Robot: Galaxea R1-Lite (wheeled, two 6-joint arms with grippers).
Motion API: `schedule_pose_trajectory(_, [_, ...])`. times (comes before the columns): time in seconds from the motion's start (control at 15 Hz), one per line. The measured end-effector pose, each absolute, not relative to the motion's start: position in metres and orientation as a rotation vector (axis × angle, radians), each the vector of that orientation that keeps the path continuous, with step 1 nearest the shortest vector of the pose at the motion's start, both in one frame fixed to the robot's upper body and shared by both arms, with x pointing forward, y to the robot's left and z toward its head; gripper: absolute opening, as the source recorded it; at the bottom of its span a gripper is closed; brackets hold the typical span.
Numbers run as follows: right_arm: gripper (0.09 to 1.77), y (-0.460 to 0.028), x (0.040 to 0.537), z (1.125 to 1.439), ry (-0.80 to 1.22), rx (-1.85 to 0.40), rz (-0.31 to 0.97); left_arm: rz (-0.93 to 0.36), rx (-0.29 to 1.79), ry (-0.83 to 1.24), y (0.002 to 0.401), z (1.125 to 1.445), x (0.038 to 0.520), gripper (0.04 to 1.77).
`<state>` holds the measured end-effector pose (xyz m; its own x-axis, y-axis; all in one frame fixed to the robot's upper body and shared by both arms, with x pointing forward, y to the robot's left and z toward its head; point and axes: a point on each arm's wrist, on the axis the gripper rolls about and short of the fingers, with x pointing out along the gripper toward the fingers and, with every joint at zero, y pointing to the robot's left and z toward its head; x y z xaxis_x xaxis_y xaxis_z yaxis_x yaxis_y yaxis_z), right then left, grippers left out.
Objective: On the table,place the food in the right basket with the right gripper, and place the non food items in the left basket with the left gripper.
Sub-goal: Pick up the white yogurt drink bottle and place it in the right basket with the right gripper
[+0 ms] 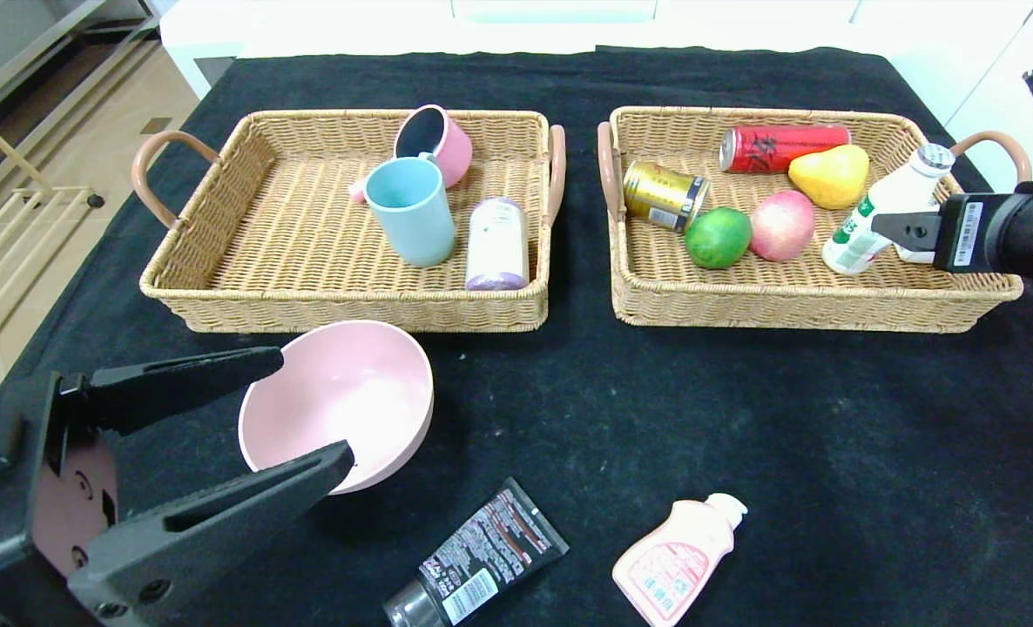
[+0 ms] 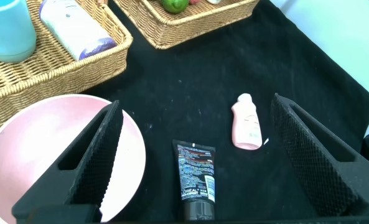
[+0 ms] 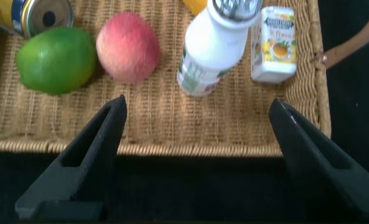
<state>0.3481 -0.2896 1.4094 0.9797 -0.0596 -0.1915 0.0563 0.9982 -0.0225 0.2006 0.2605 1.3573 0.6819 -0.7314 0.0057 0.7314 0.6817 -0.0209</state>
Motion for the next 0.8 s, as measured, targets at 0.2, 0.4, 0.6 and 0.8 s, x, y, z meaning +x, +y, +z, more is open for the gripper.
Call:
schedule_pose_trajectory(0.2, [1.68, -0.278, 0.324, 1.394, 0.262, -0.034, -0.008, -0.820, -0.022, 0.002, 0.261, 1.357, 0.200, 1.72])
schedule_pose_trajectory(0.4, [1.69, -0.253, 0.299, 1.381, 0.367, -0.008, 0.061, -0.820, -0.022, 0.003, 0.261, 1.357, 0.201, 1.72])
schedule_pose_trajectory(0.6, [1.70, -0.226, 0.279, 1.373, 0.449, 0.051, 0.111, -0.820, -0.022, 0.003, 0.261, 1.357, 0.201, 1.72])
schedule_pose_trajectory(0.8, [1.70, -0.208, 0.272, 1.366, 0.543, 0.140, 0.097, -0.820, -0.022, 0.006, 0.260, 1.357, 0.201, 1.72])
